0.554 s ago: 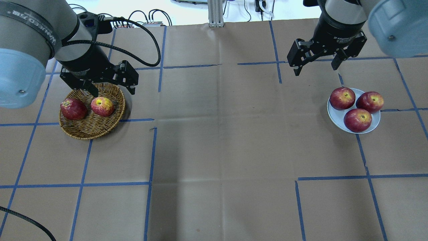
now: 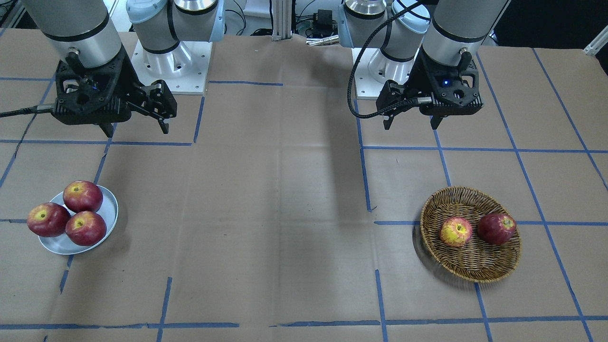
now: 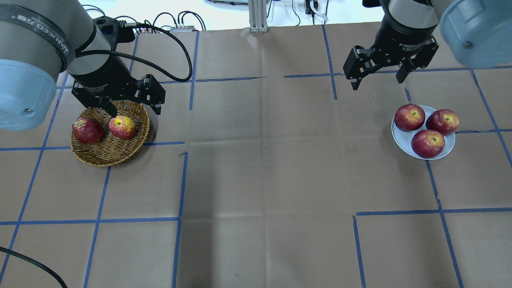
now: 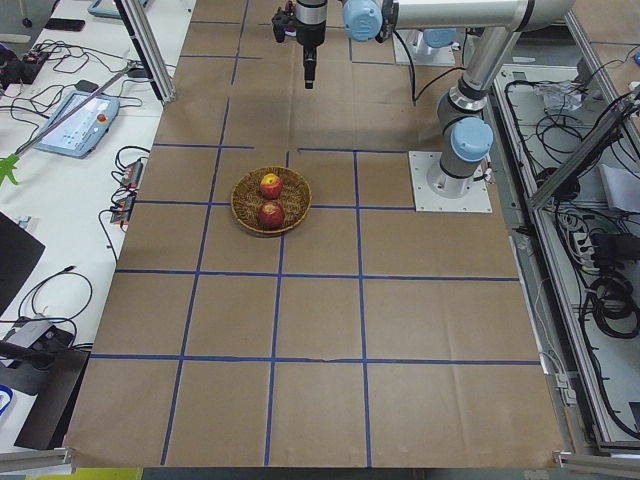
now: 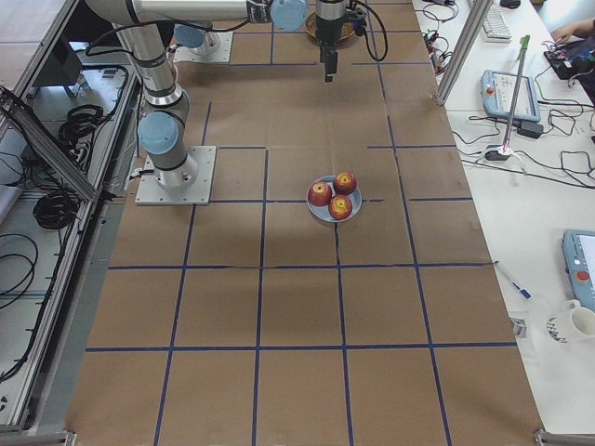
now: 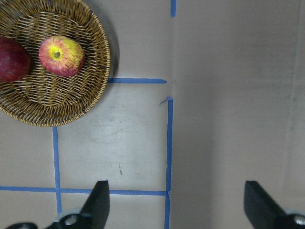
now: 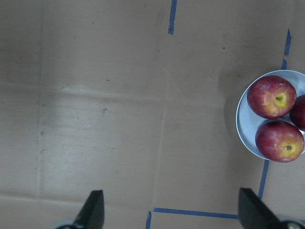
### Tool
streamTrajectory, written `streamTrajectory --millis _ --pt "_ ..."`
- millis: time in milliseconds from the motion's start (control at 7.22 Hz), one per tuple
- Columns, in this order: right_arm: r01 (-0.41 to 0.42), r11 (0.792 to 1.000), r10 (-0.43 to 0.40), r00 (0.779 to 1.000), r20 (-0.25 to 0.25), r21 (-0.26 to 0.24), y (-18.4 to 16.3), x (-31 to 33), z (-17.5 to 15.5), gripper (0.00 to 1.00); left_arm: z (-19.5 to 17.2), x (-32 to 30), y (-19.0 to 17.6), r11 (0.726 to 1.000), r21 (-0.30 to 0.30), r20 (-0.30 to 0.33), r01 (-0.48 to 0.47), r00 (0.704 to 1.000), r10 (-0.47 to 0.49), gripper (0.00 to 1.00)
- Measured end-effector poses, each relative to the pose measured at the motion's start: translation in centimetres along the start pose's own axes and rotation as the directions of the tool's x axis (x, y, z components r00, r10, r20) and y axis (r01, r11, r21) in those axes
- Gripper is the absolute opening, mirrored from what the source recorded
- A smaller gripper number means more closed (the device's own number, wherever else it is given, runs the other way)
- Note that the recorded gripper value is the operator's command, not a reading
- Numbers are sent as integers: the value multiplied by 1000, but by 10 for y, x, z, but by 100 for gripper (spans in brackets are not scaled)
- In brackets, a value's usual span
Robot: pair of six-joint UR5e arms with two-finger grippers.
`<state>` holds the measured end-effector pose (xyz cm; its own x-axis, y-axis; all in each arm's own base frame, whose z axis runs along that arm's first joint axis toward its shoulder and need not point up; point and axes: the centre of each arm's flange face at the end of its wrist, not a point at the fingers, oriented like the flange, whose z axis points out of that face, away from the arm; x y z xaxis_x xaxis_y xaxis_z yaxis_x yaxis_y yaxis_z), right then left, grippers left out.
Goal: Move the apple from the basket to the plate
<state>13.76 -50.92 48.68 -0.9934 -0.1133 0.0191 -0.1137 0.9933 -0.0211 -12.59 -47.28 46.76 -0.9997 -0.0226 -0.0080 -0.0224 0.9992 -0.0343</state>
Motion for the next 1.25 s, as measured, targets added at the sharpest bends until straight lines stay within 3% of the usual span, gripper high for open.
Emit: streamTrajectory --millis 1246 --pt "0 1000 0 1000 4 1 0 -1 -1 100 -1 -2 4 1000 3 2 -28 1000 28 99"
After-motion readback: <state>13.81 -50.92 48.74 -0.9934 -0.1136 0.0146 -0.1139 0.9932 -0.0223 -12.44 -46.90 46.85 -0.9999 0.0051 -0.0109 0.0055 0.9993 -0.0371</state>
